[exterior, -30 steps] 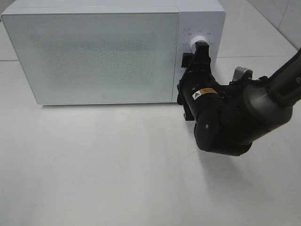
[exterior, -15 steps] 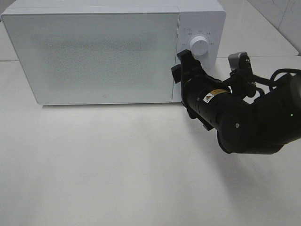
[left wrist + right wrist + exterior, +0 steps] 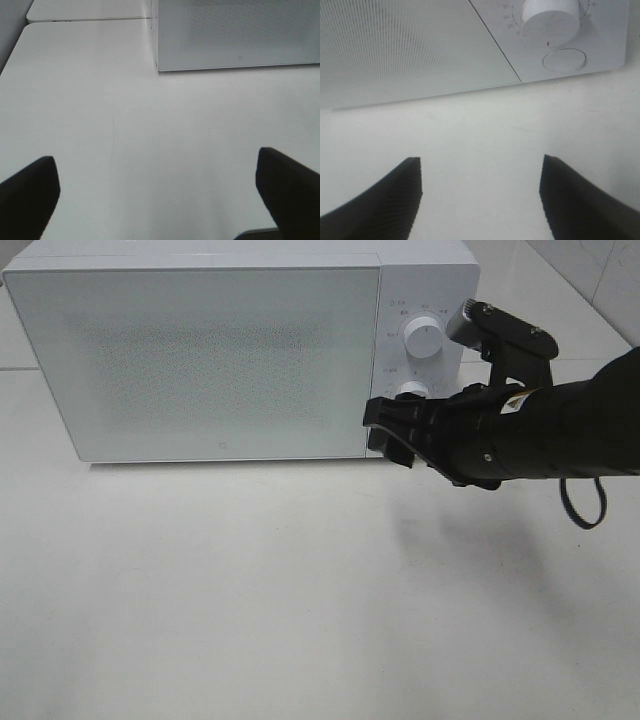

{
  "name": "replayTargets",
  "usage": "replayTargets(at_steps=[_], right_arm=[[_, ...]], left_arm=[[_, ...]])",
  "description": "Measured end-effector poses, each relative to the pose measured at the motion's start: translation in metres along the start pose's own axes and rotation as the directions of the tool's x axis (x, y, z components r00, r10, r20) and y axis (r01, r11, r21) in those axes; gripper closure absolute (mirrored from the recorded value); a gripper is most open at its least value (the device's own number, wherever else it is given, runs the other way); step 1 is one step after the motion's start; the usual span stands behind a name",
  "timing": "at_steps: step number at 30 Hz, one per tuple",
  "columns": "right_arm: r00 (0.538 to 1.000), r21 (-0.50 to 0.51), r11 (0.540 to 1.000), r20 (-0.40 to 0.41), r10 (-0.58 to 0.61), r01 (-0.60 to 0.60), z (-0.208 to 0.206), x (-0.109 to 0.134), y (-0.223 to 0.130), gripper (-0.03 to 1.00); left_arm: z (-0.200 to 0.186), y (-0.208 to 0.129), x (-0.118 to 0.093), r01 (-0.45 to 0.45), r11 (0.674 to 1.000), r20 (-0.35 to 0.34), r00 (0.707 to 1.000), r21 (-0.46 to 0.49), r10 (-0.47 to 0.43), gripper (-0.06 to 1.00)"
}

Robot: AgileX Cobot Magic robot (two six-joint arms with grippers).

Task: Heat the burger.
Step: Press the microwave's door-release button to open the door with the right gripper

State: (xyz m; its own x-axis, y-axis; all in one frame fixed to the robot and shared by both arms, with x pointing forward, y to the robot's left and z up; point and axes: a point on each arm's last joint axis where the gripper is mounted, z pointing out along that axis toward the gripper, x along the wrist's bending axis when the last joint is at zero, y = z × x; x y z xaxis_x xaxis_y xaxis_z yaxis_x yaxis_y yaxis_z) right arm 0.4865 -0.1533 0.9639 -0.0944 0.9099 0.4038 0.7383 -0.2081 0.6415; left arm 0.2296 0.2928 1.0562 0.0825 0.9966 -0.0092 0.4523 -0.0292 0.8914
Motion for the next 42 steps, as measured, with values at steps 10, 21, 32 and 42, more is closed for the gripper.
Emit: replayTargets(at_steps=[10,21,32,42], right_arm=[[0.959,0.156,0.948,0.019,-0.282,0.276,-0.049,-0.022,0.010,0.30],[0.877,0.321,0.835,0.031,-0.480,0.446,-0.123,-0.029,-0.003,0.31],[0.872,0.229,0.852,0.022,-0.488,0.471,-0.195,-0.031,-0.018,0.20],[0.882,0.075,0.890,0.121,-0.456,0.450,-0.250,-0.049,-0.039,0.17]], left_arm=[[0.000,0.000,0.000,0.000,1.000,0.000,1.000,0.000,0.000,-0.04],[0.000,0.000,0.000,0.000,1.000,0.000,1.000,0.000,0.000,-0.04],[0.000,0.000,0.000,0.000,1.000,0.000,1.000,0.000,0.000,-0.04],[0.000,0.000,0.000,0.000,1.000,0.000,1.000,0.000,0.000,-0.04]])
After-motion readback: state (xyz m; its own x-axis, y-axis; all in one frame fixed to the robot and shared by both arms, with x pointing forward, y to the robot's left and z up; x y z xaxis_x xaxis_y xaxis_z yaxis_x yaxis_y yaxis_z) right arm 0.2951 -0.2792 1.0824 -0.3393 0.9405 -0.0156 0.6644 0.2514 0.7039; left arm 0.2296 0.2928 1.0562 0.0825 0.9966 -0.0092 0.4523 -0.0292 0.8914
